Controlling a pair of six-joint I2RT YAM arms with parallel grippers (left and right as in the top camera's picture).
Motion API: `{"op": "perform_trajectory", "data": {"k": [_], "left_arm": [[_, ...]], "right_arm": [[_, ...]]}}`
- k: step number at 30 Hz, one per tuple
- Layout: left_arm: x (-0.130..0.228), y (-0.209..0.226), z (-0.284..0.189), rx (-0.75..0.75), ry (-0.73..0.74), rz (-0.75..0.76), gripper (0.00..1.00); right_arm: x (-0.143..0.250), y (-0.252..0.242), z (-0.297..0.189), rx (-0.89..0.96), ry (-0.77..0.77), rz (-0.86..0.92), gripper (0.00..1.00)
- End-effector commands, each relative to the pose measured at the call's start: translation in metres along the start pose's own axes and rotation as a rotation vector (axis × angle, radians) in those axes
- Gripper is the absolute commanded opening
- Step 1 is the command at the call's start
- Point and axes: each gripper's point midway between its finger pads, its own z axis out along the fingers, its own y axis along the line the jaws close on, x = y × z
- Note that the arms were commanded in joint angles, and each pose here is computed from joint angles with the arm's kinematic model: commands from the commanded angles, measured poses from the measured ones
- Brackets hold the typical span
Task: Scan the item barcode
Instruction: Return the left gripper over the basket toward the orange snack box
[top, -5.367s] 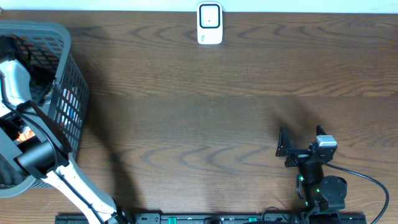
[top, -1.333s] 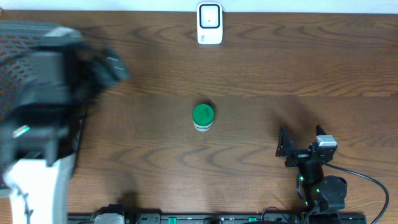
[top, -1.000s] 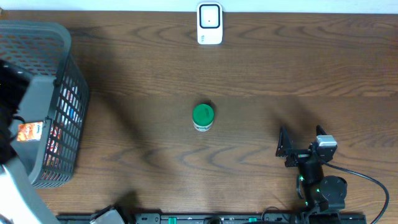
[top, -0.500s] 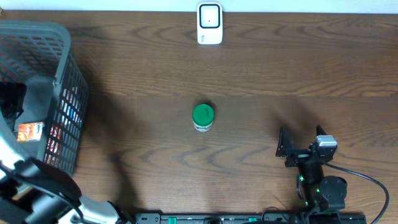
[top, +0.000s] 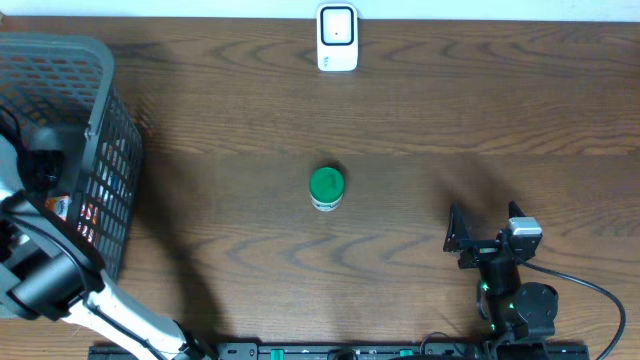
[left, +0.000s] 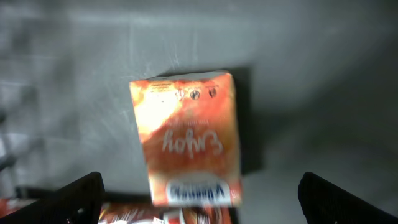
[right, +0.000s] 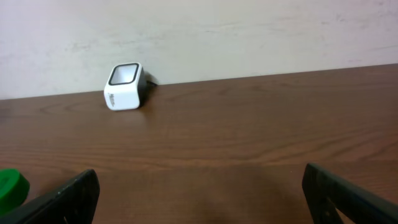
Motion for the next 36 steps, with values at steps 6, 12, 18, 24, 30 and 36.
{"op": "perform_trajectory", "data": {"k": [6, 12, 18, 24, 30, 36], "left_arm": [[0.003, 0.003, 0.038, -0.081, 0.019, 0.000, 0.98], [0.006, 0.004, 0.048, -0.095, 0.031, 0.005, 0.93], [0.017, 0.012, 0.064, -0.113, 0.046, 0.010, 0.88], [0.029, 0.021, 0.076, -0.137, 0.069, 0.026, 0.76], [0.025, 0.022, 0.059, -0.118, 0.055, 0.058, 0.63], [0.011, 0.020, 0.008, -0.030, -0.023, 0.042, 0.59]], "right_arm": [[0.001, 0.001, 0.000, 0.000, 0.000, -0.015, 0.99], [0.001, 0.001, 0.000, 0.000, 0.000, -0.015, 0.99], [0.001, 0.001, 0.000, 0.000, 0.000, -0.015, 0.99], [0.001, 0.001, 0.000, 0.000, 0.000, -0.015, 0.99], [0.001, 0.001, 0.000, 0.000, 0.000, -0.015, 0.99], [0.001, 0.001, 0.000, 0.000, 0.000, -0.015, 0.99]]}}
